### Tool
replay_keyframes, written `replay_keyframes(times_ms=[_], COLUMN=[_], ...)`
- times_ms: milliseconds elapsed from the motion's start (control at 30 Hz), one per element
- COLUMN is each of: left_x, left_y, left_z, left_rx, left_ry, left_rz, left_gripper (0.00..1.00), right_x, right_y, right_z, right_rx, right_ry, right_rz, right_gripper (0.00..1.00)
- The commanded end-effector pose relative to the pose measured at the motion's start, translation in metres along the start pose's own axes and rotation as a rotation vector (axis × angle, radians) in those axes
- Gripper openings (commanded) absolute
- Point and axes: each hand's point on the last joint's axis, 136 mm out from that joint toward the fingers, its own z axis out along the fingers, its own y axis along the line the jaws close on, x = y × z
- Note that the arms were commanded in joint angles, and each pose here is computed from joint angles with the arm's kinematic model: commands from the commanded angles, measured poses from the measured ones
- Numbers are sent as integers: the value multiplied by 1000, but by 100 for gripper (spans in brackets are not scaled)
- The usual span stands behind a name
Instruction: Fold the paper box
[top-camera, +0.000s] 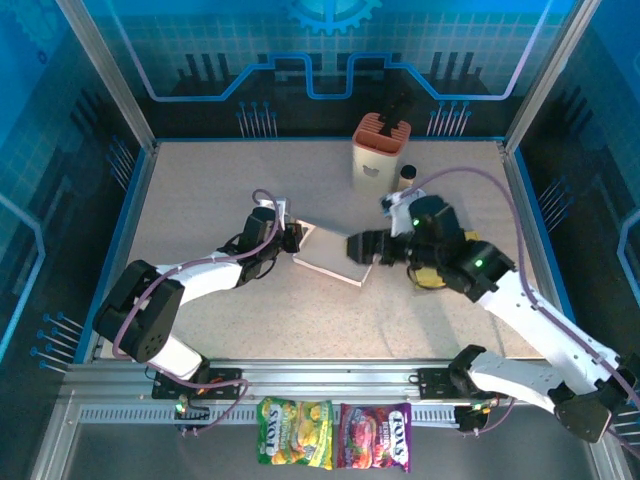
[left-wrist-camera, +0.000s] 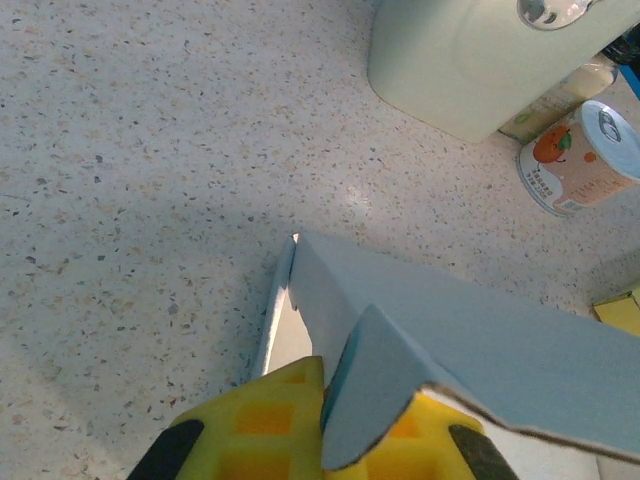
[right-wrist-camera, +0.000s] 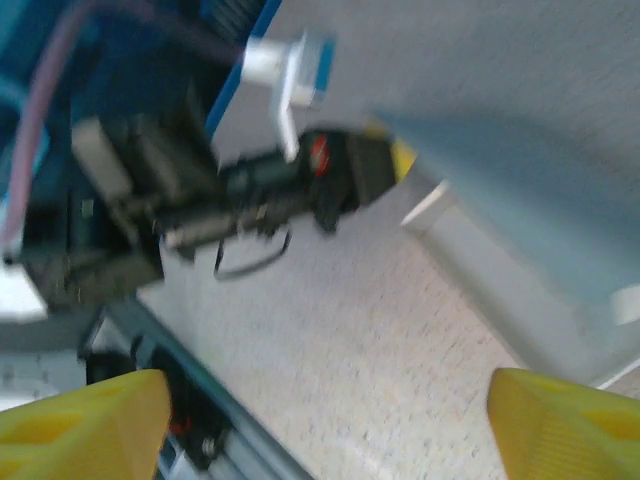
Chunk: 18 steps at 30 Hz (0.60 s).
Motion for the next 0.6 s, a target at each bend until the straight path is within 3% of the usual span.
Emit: replay_keyframes(times_ms=[0, 133, 267, 400, 567], left_x=[-9, -8, -7, -8, -7], left_y=[-6, -8, -8, -9, -10], left_z=[-5, -5, -5, -6, -6], left_rx=[-5, -5, -8, -6, -4], left_ry=[-11, -10, -5, -9, -4], left_rz=[30, 38, 44, 47, 53], left_gripper=[0, 0, 0, 0, 0], right_x=[-16, -19, -6, 18, 21], right_y=[-40, -79, -98, -117, -125], right_z=[-8, 11, 34, 62, 88], right_rx=[119, 171, 232, 274, 225], right_ry=[-18, 46, 152, 278, 307], right_rz=[285, 528, 686, 763, 804], right_gripper=[73, 64, 62, 61, 57])
